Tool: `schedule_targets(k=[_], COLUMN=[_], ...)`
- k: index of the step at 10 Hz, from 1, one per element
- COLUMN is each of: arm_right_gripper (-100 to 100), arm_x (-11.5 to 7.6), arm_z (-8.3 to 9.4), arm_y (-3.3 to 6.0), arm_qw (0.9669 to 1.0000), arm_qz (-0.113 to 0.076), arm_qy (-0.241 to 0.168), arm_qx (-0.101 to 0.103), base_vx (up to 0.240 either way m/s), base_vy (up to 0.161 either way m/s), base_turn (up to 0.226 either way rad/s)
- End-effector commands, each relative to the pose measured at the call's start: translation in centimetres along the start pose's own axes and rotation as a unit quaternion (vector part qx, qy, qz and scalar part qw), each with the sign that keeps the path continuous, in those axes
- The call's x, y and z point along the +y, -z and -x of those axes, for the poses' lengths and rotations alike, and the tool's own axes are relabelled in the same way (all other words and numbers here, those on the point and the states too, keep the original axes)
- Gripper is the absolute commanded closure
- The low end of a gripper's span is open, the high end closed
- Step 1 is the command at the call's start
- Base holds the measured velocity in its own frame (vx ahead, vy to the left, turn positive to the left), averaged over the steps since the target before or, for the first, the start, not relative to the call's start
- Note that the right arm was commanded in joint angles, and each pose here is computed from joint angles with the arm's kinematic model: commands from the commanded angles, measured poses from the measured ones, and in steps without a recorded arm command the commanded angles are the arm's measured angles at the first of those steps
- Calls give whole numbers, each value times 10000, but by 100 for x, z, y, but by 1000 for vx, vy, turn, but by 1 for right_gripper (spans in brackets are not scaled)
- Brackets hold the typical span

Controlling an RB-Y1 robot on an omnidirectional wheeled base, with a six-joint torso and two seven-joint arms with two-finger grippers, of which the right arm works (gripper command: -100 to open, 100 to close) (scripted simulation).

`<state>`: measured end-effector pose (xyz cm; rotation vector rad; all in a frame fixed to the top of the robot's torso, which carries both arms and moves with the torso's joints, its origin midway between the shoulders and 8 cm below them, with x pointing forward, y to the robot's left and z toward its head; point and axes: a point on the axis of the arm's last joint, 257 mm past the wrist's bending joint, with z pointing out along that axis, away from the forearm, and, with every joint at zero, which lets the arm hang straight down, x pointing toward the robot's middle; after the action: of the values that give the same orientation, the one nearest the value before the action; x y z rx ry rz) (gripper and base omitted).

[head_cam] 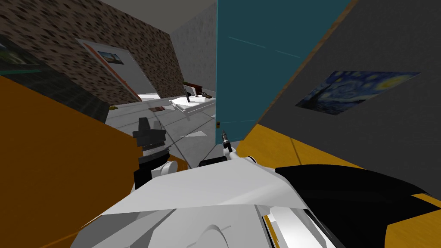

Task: Push the door open

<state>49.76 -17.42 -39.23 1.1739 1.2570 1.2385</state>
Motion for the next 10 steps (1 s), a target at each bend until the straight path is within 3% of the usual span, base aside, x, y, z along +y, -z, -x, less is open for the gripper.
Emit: schedule_targets(k=[1,4,6,10], arm_right_gripper=[-100,-100,-100,-100], arm_x=[15,16,15,8], arm_z=[86,312,350,151], arm_y=[-3,0,5,19], arm_qw=[10000,9996,9995,9999], arm_qz=[14,24,28,28], arm_qy=[71,254,278,93], arm_qx=[-25,-100,-128,-132], base_vx=[127,185,222,192], base_vy=[-134,-76,14,104], base_turn=[21,23,26,21])
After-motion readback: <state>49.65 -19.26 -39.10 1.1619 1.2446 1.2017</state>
